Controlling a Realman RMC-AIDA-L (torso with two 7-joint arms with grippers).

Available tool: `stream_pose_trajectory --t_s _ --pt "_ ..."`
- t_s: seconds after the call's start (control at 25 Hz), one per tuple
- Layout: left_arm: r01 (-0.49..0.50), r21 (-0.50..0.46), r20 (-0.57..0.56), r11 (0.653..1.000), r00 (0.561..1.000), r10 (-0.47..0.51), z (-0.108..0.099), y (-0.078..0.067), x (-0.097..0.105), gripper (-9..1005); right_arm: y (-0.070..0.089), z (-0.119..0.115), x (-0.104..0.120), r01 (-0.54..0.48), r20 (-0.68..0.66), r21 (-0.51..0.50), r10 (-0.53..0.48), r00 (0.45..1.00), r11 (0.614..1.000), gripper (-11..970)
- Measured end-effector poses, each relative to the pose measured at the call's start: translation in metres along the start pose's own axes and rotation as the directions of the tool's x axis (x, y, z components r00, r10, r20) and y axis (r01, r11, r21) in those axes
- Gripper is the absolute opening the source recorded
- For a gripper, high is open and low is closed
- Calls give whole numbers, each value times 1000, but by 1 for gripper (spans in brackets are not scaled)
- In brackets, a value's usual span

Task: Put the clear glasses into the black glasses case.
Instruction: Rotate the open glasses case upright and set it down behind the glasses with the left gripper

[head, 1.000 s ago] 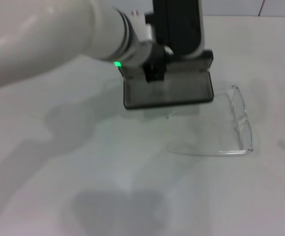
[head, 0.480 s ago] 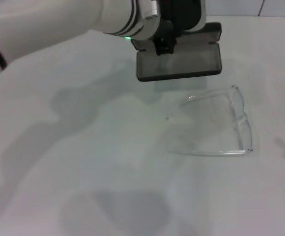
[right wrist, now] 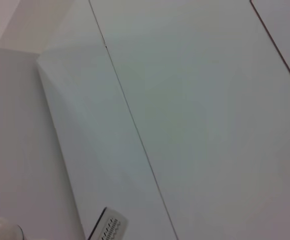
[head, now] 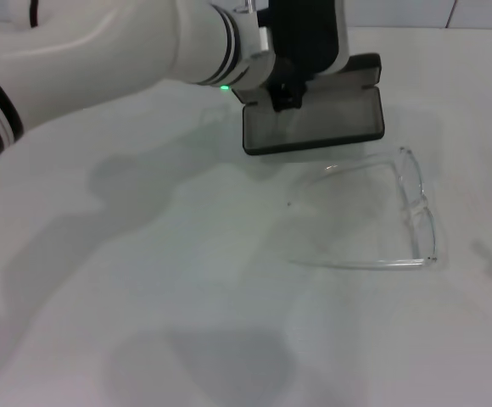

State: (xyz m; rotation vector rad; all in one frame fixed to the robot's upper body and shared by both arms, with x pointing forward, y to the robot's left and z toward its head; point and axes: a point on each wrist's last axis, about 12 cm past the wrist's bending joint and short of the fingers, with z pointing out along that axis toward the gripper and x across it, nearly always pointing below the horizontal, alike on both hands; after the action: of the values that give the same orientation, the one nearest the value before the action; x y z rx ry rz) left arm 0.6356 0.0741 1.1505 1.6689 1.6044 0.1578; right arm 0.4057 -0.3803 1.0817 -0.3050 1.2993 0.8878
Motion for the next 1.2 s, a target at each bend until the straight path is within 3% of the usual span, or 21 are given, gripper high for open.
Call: stream_pose_trajectory --t_s 0.88,1.2 --pt "-51 51 25 997 998 50 15 -34 -5 77 2 0 6 -15 -11 1 15 1000 1000 782" --pt "-40 50 24 998 999 39 15 -35 -7 76 2 0 6 -14 -11 2 14 1000 1000 782"
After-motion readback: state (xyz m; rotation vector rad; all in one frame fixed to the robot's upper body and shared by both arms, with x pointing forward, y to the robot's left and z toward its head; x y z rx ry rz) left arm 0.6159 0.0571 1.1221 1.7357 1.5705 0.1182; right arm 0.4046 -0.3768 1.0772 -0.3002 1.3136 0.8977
